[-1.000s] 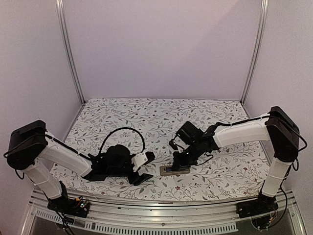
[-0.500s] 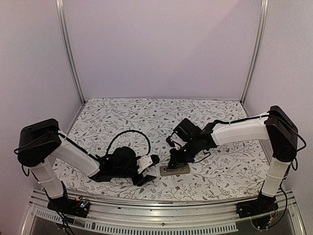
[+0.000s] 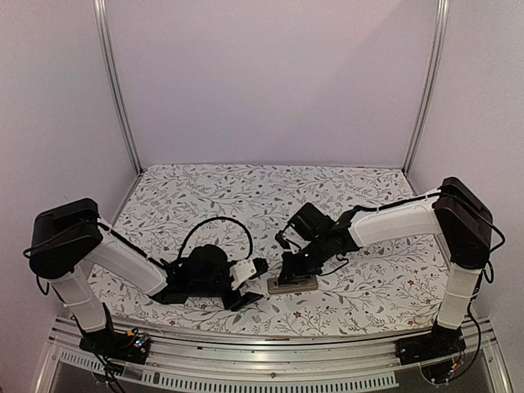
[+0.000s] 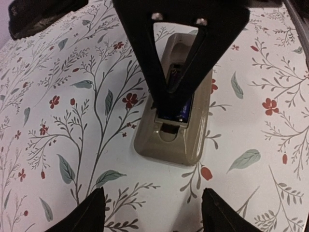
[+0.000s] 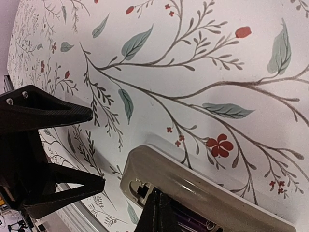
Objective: Load the batteries into the remote control
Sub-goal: Adjust the battery in the battery compartment.
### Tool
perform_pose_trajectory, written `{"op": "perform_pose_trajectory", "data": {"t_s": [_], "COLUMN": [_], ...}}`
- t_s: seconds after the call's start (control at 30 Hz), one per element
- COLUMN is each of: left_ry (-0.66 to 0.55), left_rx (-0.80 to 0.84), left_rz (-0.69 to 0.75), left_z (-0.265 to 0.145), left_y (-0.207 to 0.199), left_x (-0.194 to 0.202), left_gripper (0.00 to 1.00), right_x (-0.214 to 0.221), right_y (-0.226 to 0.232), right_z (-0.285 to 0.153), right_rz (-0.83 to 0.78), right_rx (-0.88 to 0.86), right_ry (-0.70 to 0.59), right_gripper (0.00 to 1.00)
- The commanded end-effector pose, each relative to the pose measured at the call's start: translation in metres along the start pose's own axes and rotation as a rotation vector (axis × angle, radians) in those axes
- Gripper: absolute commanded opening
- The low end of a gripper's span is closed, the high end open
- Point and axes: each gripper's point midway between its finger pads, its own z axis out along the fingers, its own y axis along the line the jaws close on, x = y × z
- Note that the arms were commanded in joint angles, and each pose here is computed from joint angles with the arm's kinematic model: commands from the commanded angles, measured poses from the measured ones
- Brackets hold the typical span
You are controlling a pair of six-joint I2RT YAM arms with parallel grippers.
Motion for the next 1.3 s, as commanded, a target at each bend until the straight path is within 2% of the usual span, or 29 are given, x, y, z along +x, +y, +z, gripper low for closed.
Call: {"op": "perform_pose_trajectory", "data": {"t_s": [0.0,0.13,0.37,0.47,0.87,1.07,1.27], "left_ry": [-0.008,-0.008,-0.017,-0.013,-0.009,-0.002,-0.016], "left_rx": [0.016,0.019,0.026,0.016,0.023,0.019,0.014], "left_rz": [0.011,0.018,0.024,0.024,0.027,0.027,0.023], "left_z": [0.004,0.006,0.006,0.006,0.007,0.007,0.008], "left_y": [-0.006,-0.006,-0.006,-0.005,-0.006,-0.006,-0.004], "left_x": [-0.004,-0.006,-0.010,-0.009,-0.007,-0.006,-0.013], "left_gripper": [0.68,0.68,0.68,0.68,0.67,0.67,0.67], "right_x": [0.035,0.032,-0.013,-0.019,0.012,0.033,0.035], "right_y": [-0.032,-0.026,0.023,0.028,0.004,-0.030,-0.040], "right_z": [0.016,0.008,-0.026,-0.033,-0.012,0.014,0.008], "right_rz": [0.026,0.017,-0.075,-0.087,-0.016,0.015,0.042], "right_rx": [0.090,0.087,-0.005,0.000,0.008,0.096,0.145], "right_ry": [0.095,0.091,-0.016,-0.029,0.039,0.100,0.090], "right_gripper": [0.00,0.00,0.00,0.00,0.00,0.00,0.00]}}
